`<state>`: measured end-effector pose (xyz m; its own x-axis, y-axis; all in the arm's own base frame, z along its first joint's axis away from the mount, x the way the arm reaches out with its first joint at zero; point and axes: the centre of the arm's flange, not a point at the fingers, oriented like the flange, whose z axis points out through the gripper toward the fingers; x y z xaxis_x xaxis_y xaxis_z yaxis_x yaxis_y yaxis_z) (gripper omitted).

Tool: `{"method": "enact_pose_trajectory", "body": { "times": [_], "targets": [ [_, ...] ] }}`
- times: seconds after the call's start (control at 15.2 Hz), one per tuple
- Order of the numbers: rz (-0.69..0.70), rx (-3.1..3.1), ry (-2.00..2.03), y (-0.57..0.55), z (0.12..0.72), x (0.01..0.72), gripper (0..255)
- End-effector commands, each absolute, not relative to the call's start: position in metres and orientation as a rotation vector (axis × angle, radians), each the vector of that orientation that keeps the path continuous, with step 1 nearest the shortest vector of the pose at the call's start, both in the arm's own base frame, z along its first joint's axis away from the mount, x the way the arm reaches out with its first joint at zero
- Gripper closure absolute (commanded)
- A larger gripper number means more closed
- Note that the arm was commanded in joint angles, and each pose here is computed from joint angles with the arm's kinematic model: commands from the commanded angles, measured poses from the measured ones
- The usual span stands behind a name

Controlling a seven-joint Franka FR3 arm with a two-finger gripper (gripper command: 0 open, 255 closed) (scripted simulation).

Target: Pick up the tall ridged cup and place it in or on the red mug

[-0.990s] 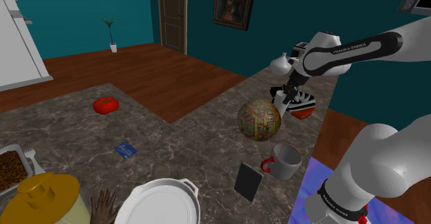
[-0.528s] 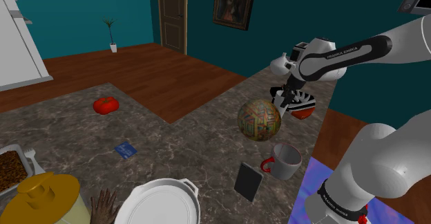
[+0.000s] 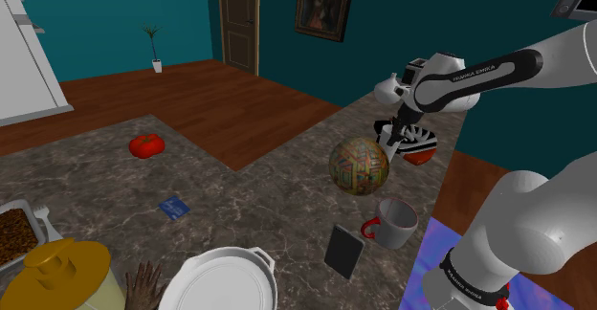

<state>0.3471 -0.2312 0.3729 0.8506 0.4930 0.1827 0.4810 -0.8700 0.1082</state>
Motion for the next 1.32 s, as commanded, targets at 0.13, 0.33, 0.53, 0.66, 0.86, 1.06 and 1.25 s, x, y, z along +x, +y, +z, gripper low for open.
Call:
{"method": "enact_pose_trajectory", "body": {
  "times": [0.13,0.33,0.53,0.66,0.86,1.06,1.25],
  "targets": [
    [0.317,2.966,0.781,-0.231,0.373,0.347,255],
    [0.317,2.966,0.781,-0.231,0.373,0.347,255],
    [0.317,2.966,0.781,-0.231,0.389,0.347,255],
    [0.317,2.966,0.781,-0.231,0.399,0.347,255],
    [0.317,2.966,0.781,-0.231,0.415,0.347,255],
    [0.317,2.966,0.781,-0.231,0.431,0.347,255],
    [0.317,2.966,0.781,-0.231,0.447,0.347,255]
  ]
}}
